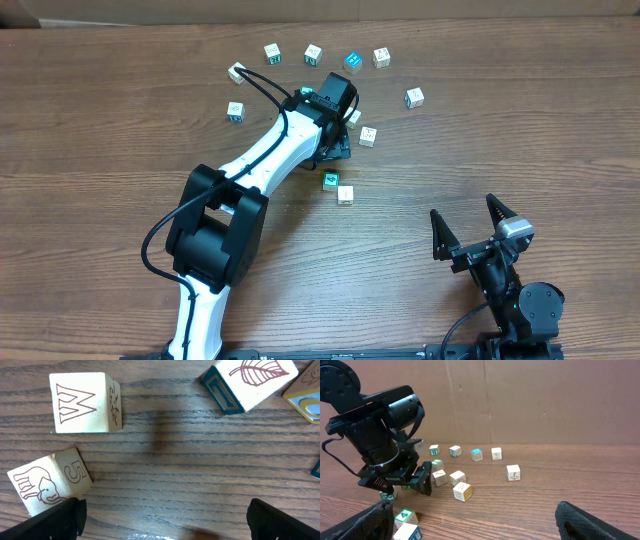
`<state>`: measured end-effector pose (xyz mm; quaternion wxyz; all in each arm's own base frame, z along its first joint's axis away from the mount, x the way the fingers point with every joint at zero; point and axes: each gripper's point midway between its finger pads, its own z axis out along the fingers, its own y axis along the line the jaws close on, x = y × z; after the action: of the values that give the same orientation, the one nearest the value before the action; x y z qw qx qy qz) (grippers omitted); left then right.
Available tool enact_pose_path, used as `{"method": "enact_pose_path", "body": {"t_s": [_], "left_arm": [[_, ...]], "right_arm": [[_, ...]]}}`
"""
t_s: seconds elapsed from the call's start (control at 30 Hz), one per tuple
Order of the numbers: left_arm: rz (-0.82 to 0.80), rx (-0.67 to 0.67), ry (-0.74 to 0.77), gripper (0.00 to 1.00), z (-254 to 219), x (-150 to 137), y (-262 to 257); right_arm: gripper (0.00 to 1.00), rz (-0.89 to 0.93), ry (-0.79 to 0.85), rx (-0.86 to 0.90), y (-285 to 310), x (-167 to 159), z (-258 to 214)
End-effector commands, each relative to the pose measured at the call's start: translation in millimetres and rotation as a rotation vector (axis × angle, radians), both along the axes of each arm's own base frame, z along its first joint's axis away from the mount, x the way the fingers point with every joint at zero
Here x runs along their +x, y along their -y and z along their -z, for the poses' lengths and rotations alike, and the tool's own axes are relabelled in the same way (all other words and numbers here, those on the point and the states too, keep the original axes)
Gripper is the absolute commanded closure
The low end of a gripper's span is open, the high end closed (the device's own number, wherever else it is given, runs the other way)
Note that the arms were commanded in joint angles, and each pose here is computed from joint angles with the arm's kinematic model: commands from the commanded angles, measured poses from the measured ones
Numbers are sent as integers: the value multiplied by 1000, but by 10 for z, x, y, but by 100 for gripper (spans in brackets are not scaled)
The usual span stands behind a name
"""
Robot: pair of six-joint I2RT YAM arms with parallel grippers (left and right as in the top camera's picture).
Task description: Form a circle
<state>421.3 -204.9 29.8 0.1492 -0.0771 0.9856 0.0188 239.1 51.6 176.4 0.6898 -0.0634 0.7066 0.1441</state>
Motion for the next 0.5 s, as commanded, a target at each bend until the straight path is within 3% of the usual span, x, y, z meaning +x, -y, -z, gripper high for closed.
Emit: {"method": "enact_pose_path", "body": {"t_s": [0.0,0.47], "left_arm": [[6,28,-12,0,93,-22,-36],[6,28,-12,1,93,-21,-35]], "right_arm": [[0,11,6,-4,20,6,14],[0,11,6,-4,20,6,14]]}}
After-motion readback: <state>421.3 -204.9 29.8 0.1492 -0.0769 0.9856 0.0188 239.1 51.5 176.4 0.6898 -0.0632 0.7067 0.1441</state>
